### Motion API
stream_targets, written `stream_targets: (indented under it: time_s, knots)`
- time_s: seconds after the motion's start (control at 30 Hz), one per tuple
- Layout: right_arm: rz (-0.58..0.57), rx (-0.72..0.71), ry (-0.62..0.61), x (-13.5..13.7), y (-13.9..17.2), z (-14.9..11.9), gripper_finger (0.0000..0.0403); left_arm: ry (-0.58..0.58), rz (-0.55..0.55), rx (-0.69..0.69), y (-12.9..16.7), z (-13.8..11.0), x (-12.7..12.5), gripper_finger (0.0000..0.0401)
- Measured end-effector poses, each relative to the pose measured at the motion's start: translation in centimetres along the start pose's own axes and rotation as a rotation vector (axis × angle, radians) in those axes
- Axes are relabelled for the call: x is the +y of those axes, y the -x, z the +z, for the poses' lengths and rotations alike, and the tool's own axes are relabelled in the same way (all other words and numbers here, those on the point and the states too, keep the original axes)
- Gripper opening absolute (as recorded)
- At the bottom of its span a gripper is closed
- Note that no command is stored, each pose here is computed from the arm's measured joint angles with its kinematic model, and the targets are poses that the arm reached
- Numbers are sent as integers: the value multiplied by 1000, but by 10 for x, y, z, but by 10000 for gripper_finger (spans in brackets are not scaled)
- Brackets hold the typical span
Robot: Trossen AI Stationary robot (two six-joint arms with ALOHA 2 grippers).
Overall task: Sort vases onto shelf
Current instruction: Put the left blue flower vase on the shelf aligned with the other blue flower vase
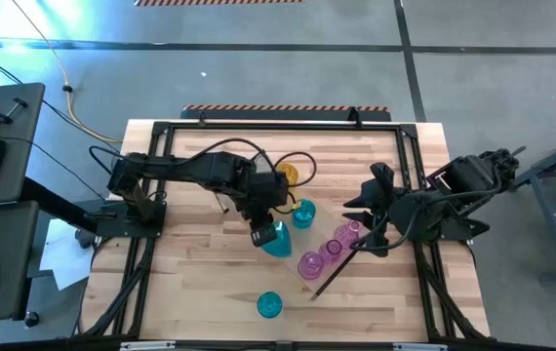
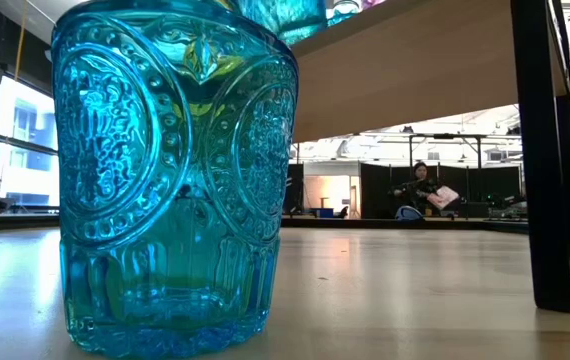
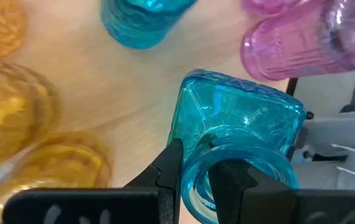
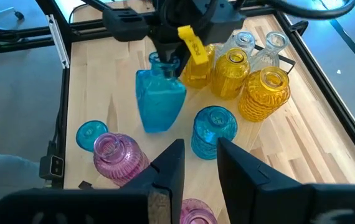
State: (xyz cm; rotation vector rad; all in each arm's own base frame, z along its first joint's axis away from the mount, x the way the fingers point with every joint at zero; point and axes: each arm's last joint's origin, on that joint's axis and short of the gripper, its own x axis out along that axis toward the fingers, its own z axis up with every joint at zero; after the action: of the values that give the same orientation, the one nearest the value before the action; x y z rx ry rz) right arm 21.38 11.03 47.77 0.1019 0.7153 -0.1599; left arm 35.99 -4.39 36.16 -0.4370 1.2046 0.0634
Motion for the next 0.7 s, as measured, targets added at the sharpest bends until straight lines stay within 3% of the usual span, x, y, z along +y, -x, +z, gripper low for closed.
stream_targets:
  time_s: [0.13,0.4,0.7]
  knots:
    - [-4,7,5,0,0,-1,76,-18,55,-27,12,1,0,44]
    - [-7,13,33,-1,0,-1,76,-19,51,-80,40,2,-3,44]
    - [-29,3,54,-2,1,-1,76,-32,63,-29,41,0,-1,44]
